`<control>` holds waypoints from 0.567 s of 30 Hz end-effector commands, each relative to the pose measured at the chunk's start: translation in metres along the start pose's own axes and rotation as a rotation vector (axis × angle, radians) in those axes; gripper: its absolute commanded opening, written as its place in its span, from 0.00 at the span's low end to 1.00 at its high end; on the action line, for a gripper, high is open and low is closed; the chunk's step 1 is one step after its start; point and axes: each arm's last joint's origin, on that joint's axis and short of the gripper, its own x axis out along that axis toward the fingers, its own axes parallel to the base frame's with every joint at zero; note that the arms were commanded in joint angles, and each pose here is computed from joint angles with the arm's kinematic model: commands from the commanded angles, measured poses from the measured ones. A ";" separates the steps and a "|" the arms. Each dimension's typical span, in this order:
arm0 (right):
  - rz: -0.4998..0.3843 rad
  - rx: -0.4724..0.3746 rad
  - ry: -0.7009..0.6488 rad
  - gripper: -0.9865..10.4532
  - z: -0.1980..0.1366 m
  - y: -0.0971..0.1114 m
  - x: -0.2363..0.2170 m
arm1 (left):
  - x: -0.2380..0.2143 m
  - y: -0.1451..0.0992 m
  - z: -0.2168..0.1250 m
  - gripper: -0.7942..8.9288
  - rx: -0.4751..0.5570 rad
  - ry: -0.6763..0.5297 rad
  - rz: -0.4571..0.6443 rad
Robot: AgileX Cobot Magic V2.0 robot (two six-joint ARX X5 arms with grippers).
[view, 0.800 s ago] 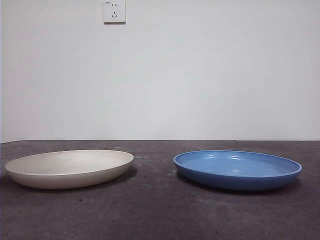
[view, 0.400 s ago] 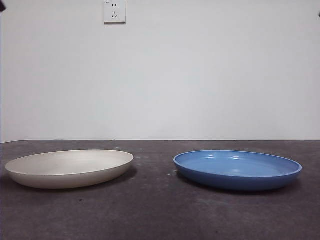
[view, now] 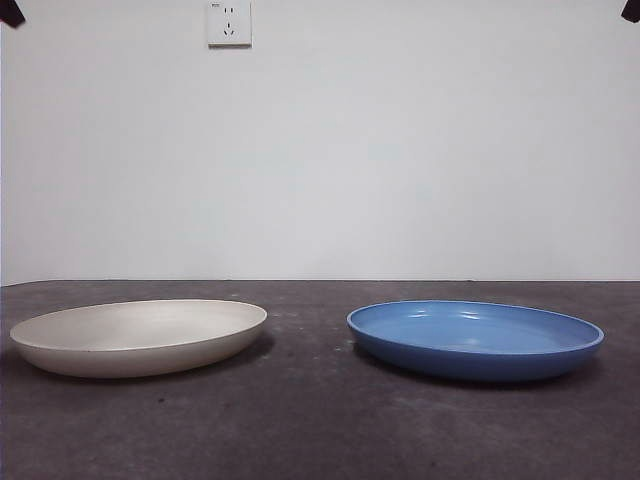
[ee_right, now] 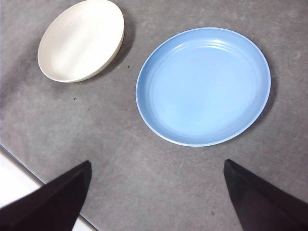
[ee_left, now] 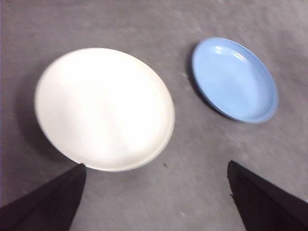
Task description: Pick up the white plate, put it on the blue plate, put it on desk
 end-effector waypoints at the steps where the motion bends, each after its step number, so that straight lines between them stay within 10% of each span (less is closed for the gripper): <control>1: 0.003 -0.004 -0.020 0.47 0.005 0.002 -0.003 | 0.004 0.003 0.012 0.57 -0.038 -0.034 0.033; 17: 0.003 -0.003 -0.020 0.47 0.005 0.002 -0.003 | 0.089 0.051 0.057 0.56 -0.133 0.159 0.188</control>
